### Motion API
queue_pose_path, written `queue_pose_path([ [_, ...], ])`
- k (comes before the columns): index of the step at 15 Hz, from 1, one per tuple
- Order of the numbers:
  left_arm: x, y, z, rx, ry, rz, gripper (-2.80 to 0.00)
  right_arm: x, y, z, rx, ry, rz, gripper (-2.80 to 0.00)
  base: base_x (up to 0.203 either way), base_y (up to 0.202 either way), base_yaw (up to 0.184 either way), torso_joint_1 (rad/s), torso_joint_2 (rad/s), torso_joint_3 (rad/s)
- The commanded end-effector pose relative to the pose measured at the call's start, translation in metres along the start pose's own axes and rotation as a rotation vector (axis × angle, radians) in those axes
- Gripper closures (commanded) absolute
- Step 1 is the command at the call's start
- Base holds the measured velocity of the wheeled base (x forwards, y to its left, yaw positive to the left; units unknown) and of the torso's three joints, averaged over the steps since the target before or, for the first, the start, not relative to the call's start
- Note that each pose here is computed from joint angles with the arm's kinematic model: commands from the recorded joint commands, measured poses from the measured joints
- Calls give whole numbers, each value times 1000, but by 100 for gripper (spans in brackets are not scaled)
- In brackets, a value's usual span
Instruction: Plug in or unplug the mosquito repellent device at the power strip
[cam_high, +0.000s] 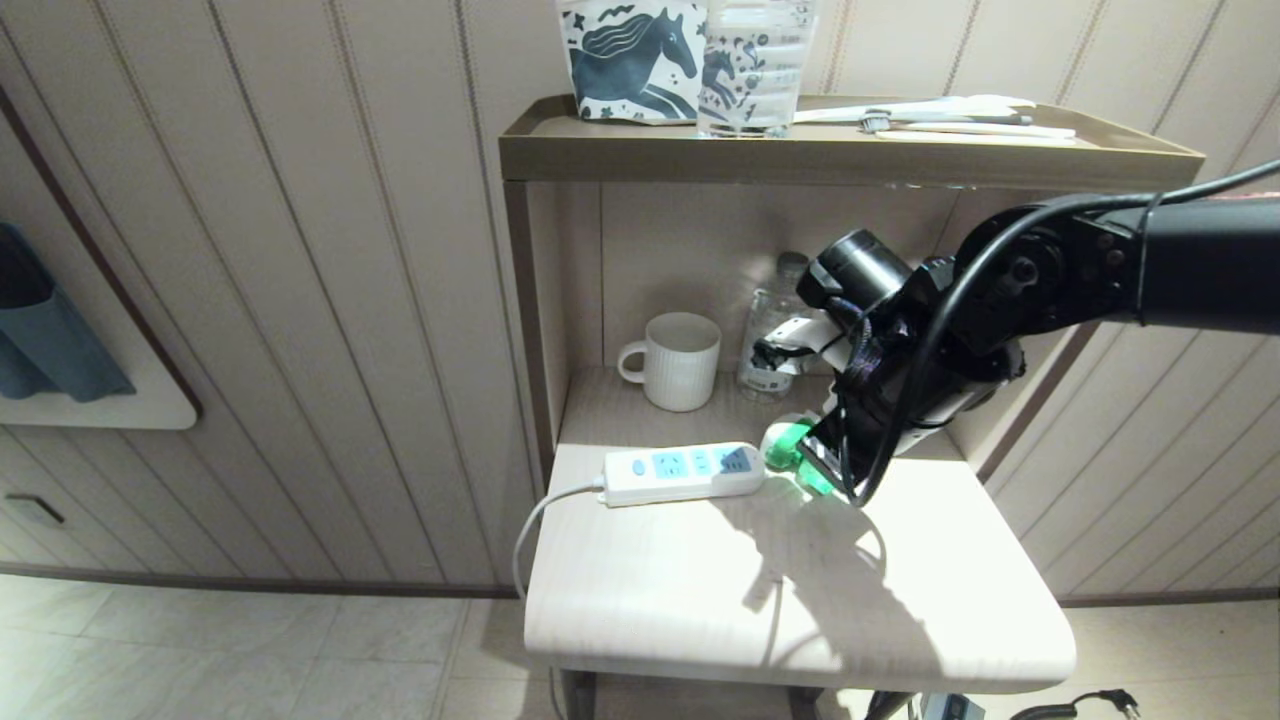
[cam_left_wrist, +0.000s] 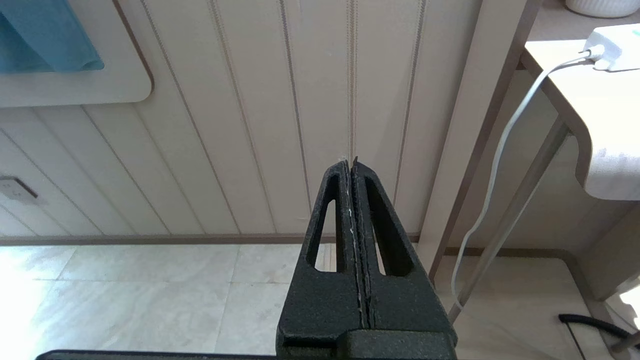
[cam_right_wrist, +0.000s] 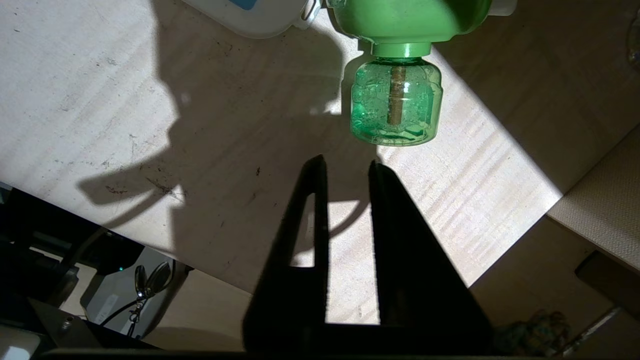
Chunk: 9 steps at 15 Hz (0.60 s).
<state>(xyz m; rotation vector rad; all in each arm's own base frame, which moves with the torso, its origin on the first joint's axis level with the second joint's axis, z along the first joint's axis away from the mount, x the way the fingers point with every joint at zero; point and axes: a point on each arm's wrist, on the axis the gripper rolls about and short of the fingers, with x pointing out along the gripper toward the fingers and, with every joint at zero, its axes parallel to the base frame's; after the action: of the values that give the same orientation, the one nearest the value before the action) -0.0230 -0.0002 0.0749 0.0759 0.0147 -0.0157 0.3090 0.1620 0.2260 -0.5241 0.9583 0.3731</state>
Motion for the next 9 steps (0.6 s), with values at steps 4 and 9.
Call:
queue_pose_path([
  [4, 0, 0, 0, 1, 0, 0, 0, -9, -2, -3, 43, -14, -8, -280, 0, 0, 0, 0, 0, 0],
  [9, 0, 0, 0, 1, 0, 0, 0, 8, -19, -3, 86, 13, -29, -280, 0, 0, 0, 0, 0, 0],
])
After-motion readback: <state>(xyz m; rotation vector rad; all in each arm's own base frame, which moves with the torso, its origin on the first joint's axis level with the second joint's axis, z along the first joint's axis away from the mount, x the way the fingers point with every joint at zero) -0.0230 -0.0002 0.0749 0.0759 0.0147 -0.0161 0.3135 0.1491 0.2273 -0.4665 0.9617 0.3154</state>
